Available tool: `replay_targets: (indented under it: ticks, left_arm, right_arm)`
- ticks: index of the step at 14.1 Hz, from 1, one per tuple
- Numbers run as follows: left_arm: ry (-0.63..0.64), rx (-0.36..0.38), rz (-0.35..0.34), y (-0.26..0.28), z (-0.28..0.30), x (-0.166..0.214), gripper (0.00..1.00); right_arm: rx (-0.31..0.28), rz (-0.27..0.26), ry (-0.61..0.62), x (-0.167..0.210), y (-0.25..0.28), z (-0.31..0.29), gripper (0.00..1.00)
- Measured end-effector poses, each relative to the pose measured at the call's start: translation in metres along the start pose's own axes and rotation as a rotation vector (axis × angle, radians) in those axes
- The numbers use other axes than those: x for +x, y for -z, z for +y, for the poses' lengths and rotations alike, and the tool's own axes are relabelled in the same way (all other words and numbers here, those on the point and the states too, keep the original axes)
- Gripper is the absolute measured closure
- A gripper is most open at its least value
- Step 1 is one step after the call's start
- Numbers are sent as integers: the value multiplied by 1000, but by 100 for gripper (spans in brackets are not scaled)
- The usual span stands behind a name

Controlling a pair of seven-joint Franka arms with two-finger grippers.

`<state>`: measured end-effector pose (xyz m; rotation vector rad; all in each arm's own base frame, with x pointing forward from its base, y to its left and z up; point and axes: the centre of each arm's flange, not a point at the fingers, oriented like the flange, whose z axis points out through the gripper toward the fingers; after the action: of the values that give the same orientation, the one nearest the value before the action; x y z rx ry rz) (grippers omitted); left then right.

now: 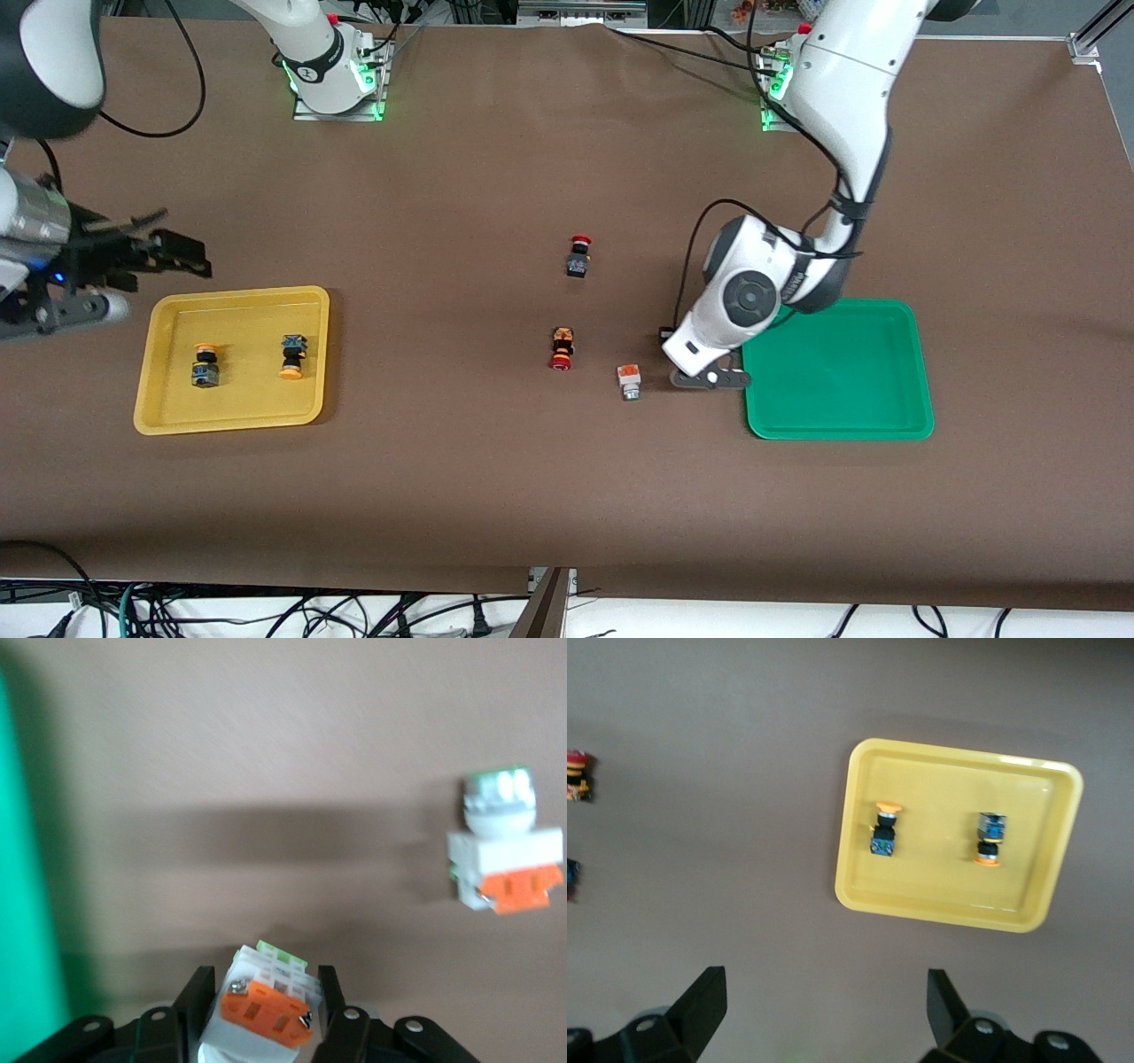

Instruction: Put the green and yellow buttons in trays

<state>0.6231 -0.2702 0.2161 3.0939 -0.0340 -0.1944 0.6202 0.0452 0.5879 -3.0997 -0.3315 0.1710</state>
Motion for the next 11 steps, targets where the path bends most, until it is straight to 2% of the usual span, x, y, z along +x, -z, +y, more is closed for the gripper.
replay_targets:
  ticks: [2, 4, 8, 11]
  left_arm:
    - [-27, -1, -15, 33, -31, 19, 48]
    - [-53, 52, -12, 42, -69, 30, 48]
    - [-118, 80, -41, 14, -147, 47, 48]
    - [-137, 78, -50, -22, -175, 54, 47]
  right_arm:
    - [-34, 9, 1, -27, 11, 4, 0]
    - [-33, 18, -28, -51, 18, 20, 0]
    - [-34, 30, -31, -63, 22, 23, 0]
    - [-34, 29, -26, -60, 20, 20, 0]
